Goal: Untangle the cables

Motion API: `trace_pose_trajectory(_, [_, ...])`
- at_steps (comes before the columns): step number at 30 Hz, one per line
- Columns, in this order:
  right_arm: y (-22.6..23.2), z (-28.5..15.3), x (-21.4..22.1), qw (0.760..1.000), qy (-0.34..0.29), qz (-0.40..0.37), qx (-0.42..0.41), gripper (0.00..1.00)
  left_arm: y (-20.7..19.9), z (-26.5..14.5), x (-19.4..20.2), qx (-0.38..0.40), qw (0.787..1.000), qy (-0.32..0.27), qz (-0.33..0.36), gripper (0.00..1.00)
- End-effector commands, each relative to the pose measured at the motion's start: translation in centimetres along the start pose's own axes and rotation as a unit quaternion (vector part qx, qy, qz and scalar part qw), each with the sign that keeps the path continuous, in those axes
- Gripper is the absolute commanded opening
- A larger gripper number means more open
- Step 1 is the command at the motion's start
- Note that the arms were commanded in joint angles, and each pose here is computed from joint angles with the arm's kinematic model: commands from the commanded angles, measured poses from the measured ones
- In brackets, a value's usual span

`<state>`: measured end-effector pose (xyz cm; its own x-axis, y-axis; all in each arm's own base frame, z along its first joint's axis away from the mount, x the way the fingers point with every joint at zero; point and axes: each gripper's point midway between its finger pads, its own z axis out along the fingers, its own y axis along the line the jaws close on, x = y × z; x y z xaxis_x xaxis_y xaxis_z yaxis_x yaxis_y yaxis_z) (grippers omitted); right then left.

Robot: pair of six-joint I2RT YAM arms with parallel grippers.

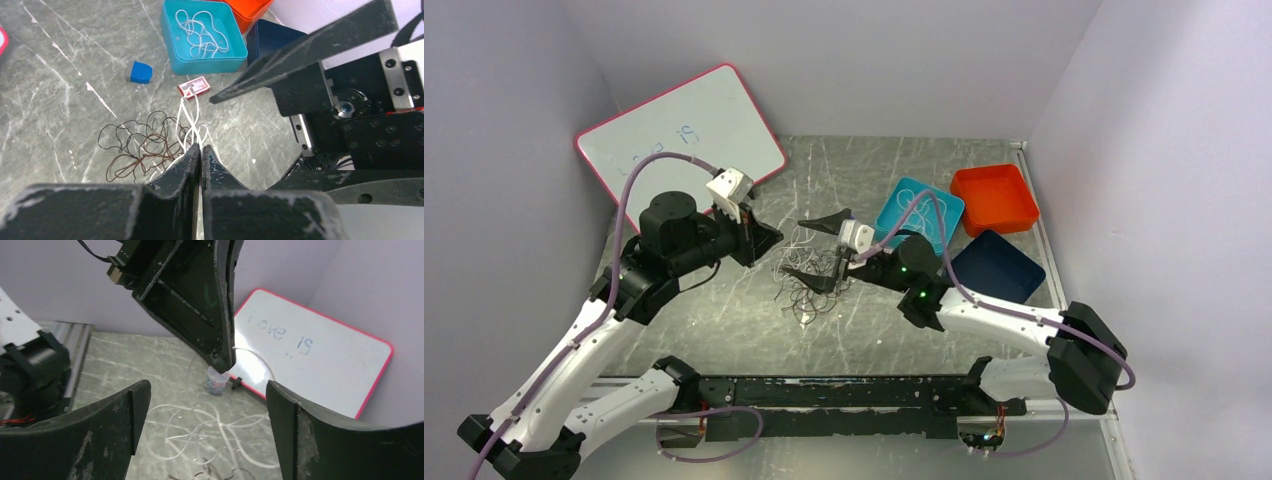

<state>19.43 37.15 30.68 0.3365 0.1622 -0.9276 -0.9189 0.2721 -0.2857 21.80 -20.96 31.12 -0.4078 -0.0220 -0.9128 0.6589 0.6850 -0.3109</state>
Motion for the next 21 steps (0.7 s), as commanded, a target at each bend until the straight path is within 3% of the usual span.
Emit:
trace_pose_trajectory(1, [-1.6,1.7,-2.0,0.998,-0.036,-0.051,0.024,0.93,-1.6,-0.5,-0.9,0.038,0.999,-0.011,0.015,0.07])
trace_pose_trajectory(5, [-2.7,2.2,-1.8,0.997,-0.037,-0.054,0.048,0.99,-1.8,-0.8,-0.9,0.043,0.999,-0.013,0.012,0.07])
trace_pose_trajectory(15, [-2.1,4.1,-0.4,0.999,-0.026,-0.037,0.030,1.00,-2.2,-0.9,-0.9,0.052,0.998,-0.018,0.005,0.07])
trace_pose_trajectory(21, [-3.5,4.5,1.8,0.997,-0.009,-0.007,0.079,0.91,-2.9,-1.1,-1.5,0.067,0.998,-0.021,0.003,0.07])
